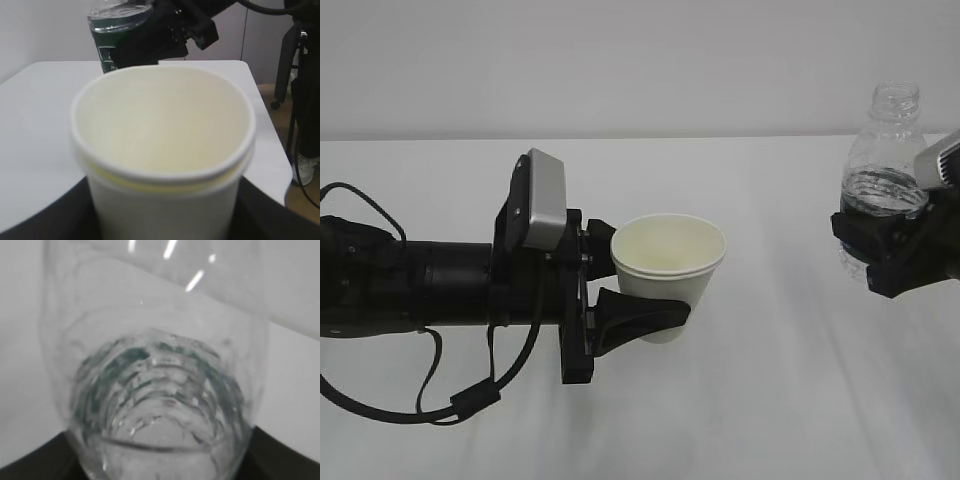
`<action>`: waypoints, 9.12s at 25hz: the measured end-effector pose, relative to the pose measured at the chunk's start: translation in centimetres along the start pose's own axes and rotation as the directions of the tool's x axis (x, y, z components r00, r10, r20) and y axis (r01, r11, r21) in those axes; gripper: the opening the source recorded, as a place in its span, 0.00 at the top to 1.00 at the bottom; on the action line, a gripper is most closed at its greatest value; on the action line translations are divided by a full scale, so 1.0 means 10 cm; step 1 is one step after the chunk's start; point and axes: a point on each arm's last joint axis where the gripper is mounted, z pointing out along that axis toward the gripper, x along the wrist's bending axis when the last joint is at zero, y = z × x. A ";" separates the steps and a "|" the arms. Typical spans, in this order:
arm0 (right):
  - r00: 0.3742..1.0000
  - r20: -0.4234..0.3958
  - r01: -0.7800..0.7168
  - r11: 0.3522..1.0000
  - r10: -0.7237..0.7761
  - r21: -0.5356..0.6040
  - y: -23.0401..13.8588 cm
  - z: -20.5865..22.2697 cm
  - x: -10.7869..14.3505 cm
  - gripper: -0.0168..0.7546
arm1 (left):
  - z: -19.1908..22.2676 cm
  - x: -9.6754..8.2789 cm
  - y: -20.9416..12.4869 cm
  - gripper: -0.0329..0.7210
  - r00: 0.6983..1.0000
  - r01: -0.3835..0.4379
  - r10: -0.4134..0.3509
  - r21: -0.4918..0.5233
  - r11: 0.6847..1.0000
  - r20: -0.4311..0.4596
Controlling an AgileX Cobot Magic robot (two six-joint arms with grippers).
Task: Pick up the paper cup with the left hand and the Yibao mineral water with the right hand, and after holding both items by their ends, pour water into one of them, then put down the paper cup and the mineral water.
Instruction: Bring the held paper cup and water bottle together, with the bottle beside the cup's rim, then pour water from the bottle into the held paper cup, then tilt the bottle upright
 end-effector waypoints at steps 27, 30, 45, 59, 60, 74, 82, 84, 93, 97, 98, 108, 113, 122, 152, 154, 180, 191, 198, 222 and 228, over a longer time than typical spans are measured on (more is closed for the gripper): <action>0.981 -0.064 0.187 0.981 -0.184 0.050 0.04 0.03 0.00 0.41 | 0.13 0.05 -0.07 0.40 0.999 -0.034 0.034 -0.028 0.999 0.011; 0.973 -0.070 0.226 0.973 -0.222 0.054 0.05 0.04 -0.01 0.41 | 0.13 0.05 -0.07 0.40 0.999 -0.032 0.032 -0.028 0.999 0.012; 0.942 -0.075 0.333 0.939 -0.327 0.083 0.07 0.00 -0.03 0.41 | 0.13 0.05 -0.07 0.40 1.000 -0.011 0.012 -0.030 0.999 0.014; 0.888 -0.050 0.460 0.880 -0.458 0.114 0.19 -0.08 -0.10 0.41 | 0.28 -0.13 -0.02 0.40 0.997 -0.011 0.014 -0.041 0.999 0.072; 0.881 -0.050 0.473 0.874 -0.471 0.112 0.20 -0.09 -0.10 0.41 | 0.29 -0.13 -0.02 0.40 0.998 -0.010 0.013 -0.042 0.999 0.068; 0.820 0.008 0.570 0.816 -0.573 0.095 0.39 -0.32 -0.11 0.41 | 0.29 -0.11 0.00 0.40 0.998 -0.011 0.014 -0.051 0.999 0.058; 0.789 -0.014 0.612 0.784 -0.614 0.098 0.38 -0.32 -0.10 0.41 | 0.30 -0.09 0.02 0.40 0.998 -0.017 0.020 -0.057 0.998 0.056; 0.776 -0.023 0.629 0.771 -0.630 0.099 0.37 -0.32 -0.10 0.41 | 0.32 -0.07 0.05 0.40 0.998 -0.024 0.027 -0.066 0.998 0.056; 0.757 -0.035 0.652 0.751 -0.653 0.100 0.36 -0.32 -0.09 0.41 | 0.37 -0.10 0.10 0.40 0.997 -0.018 0.024 -0.074 0.997 0.079; 0.748 -0.040 0.663 0.742 -0.663 0.104 0.36 -0.32 -0.09 0.41 | 0.45 -0.21 0.12 0.40 0.992 -0.025 0.035 -0.078 0.997 0.124; 0.745 -0.041 0.666 0.738 -0.666 0.106 0.36 -0.32 -0.09 0.41 | 0.47 -0.23 0.13 0.40 0.990 -0.030 0.040 -0.078 0.996 0.132; 0.725 -0.050 0.687 0.716 -0.687 0.125 0.34 -0.32 -0.10 0.41 | 0.53 -0.20 0.19 0.40 0.988 -0.057 0.069 -0.092 0.994 0.136; 0.725 -0.050 0.687 0.716 -0.687 0.125 0.34 -0.32 -0.10 0.41 | 0.54 -0.20 0.16 0.40 0.989 -0.051 0.062 -0.083 0.995 0.136; 0.698 -0.061 0.714 0.689 -0.713 0.124 0.33 -0.32 -0.10 0.41 | 0.54 -0.20 0.16 0.40 0.989 -0.052 0.062 -0.077 0.996 0.133; 0.566 -0.072 0.819 0.552 -0.821 0.156 0.43 -0.32 -0.18 0.41 | 0.79 -0.13 0.12 0.40 0.985 -0.077 0.087 -0.069 0.995 0.149; 0.563 -0.073 0.822 0.549 -0.823 0.156 0.42 -0.32 -0.18 0.41 | 0.79 -0.12 0.13 0.40 0.985 -0.077 0.087 -0.071 0.994 0.147; 0.476 -0.110 0.876 0.459 -0.872 0.150 0.41 -0.33 -0.18 0.41 | 0.80 -0.12 0.12 0.40 0.986 -0.077 0.085 -0.064 0.995 0.144; 0.450 -0.119 0.890 0.432 -0.885 0.147 0.41 -0.33 -0.18 0.42 | 0.80 -0.12 0.12 0.40 0.986 -0.077 0.085 -0.063 0.995 0.144; 0.428 -0.117 0.900 0.411 -0.896 0.142 0.42 -0.34 -0.18 0.41 | 0.80 -0.11 0.11 0.40 0.987 -0.079 0.085 -0.050 0.996 0.138; 0.324 -0.122 0.943 0.311 -0.938 0.114 0.50 -0.35 -0.05 0.41 | 0.83 -0.17 0.13 0.40 0.984 -0.079 0.088 -0.058 0.995 0.156; 0.327 -0.120 0.941 0.311 -0.938 0.133 0.49 -0.35 -0.06 0.41 | 0.83 -0.17 0.12 0.40 0.984 -0.077 0.085 -0.057 0.995 0.158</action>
